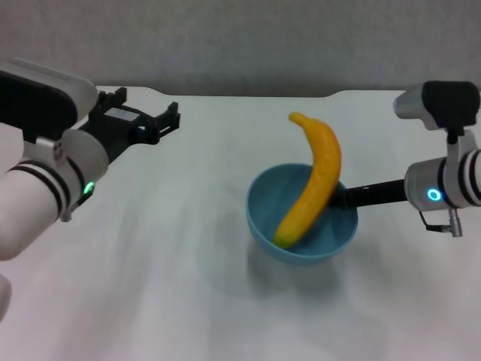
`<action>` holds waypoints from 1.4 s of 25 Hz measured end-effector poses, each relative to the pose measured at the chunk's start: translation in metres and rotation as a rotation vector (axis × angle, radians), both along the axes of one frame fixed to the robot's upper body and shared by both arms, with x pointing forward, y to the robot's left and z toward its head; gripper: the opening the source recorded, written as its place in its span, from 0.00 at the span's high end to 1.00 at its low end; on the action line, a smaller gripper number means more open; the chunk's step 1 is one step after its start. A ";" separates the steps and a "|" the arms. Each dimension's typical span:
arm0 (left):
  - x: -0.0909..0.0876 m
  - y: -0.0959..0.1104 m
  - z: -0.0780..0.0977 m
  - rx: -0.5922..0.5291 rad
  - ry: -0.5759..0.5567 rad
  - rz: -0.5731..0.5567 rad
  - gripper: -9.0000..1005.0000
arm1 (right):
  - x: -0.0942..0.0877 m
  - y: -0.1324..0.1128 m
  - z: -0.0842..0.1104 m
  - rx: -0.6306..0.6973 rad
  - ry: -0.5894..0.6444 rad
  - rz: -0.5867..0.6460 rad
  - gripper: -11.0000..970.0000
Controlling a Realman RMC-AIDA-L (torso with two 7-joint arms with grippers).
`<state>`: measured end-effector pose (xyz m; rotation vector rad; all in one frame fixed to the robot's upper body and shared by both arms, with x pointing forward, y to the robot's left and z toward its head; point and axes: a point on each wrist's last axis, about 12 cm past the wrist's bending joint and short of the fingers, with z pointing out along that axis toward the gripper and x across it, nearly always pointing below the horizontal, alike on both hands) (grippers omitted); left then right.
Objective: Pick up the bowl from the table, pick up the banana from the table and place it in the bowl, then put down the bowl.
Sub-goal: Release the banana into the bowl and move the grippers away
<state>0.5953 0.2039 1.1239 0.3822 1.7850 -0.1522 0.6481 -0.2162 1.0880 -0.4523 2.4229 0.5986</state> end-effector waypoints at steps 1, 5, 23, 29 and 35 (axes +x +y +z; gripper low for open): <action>0.002 0.005 -0.003 0.007 -0.006 0.007 0.10 | 0.001 0.001 0.000 -0.005 0.001 0.006 0.95; 0.005 0.021 -0.011 0.036 -0.048 0.021 0.10 | 0.000 0.012 0.000 -0.014 0.003 0.045 0.95; 0.010 0.049 -0.030 0.026 -0.055 0.077 0.10 | -0.015 0.012 -0.022 -0.039 0.074 0.057 0.95; 0.009 0.051 -0.030 0.018 -0.055 0.081 0.10 | -0.016 0.008 -0.026 -0.046 0.087 0.040 0.95; 0.007 0.050 -0.033 0.012 -0.052 0.080 0.10 | -0.014 0.007 -0.025 -0.051 0.070 0.028 0.91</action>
